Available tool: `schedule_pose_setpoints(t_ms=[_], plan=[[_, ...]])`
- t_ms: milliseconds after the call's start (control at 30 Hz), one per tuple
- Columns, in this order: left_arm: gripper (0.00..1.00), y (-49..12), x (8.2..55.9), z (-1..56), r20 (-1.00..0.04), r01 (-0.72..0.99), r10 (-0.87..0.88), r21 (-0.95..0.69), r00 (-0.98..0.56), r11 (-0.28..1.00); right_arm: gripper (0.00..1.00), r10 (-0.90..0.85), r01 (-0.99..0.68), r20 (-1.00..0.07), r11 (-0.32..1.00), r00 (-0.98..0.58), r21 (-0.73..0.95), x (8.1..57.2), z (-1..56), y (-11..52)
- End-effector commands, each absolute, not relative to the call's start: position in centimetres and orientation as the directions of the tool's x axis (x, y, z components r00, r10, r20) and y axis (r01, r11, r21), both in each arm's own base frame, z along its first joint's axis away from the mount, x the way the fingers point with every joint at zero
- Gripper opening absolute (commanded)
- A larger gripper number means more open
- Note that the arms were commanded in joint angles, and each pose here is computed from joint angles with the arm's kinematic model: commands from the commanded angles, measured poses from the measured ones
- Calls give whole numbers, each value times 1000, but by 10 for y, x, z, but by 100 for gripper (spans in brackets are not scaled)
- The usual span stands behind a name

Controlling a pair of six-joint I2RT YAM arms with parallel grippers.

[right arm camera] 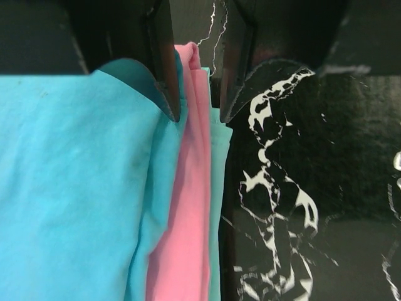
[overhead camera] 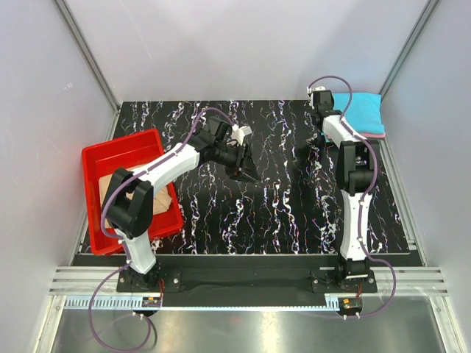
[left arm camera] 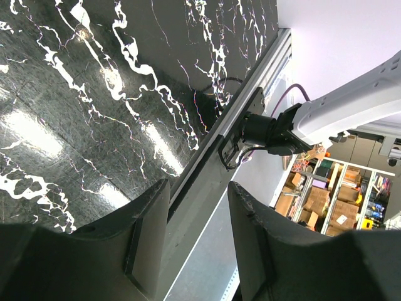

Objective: Fold and stack the t-shirts
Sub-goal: Neatly place the folded tshirt to the corner, then reset both grippers

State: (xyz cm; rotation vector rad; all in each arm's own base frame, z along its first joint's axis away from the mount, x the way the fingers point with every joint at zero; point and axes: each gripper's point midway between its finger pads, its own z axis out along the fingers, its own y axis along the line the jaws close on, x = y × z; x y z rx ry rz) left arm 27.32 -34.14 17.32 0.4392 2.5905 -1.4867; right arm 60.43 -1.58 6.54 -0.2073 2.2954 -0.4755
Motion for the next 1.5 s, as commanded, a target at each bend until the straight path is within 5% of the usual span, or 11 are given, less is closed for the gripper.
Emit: schedule_pose_setpoints(t_ms=[0,367,567,667,733,800,900,933,967,1167,1467], plan=[[47,-343,274,177,-279,339,195,-818,-940,464,38,-300,46,-718,907,-628,-419,605,108,-16],[47,-345,274,180,-285,347,202,-824,-937,447,28,-298,-12,-747,932,-594,-362,588,136,13],[47,-334,300,227,-503,500,147,-695,-851,517,37,-175,5,-811,977,-558,-214,534,225,67],[47,-324,305,284,-653,601,93,-620,-752,505,46,-25,36,-822,998,-568,-55,476,270,84],[48,-311,296,331,-753,666,34,-559,-657,494,61,59,29,-783,998,-619,53,435,278,92],[52,-297,300,359,-826,686,-39,-492,-562,537,99,158,-21,-777,976,-610,215,391,306,108],[64,-272,286,393,-884,692,-118,-431,-451,579,100,225,-75,-758,938,-612,338,332,332,116],[76,-262,277,404,-893,688,-142,-422,-426,590,100,240,-78,-760,931,-605,356,320,338,114],[99,-256,275,401,-891,671,-144,-423,-430,609,100,273,-76,-768,920,-579,384,300,350,110],[99,-229,255,394,-866,589,-193,-461,-460,664,100,391,-76,-757,864,-523,498,242,367,104],[99,-214,227,394,-876,611,-236,-467,-421,639,100,502,-103,-742,794,-444,599,217,376,103]])
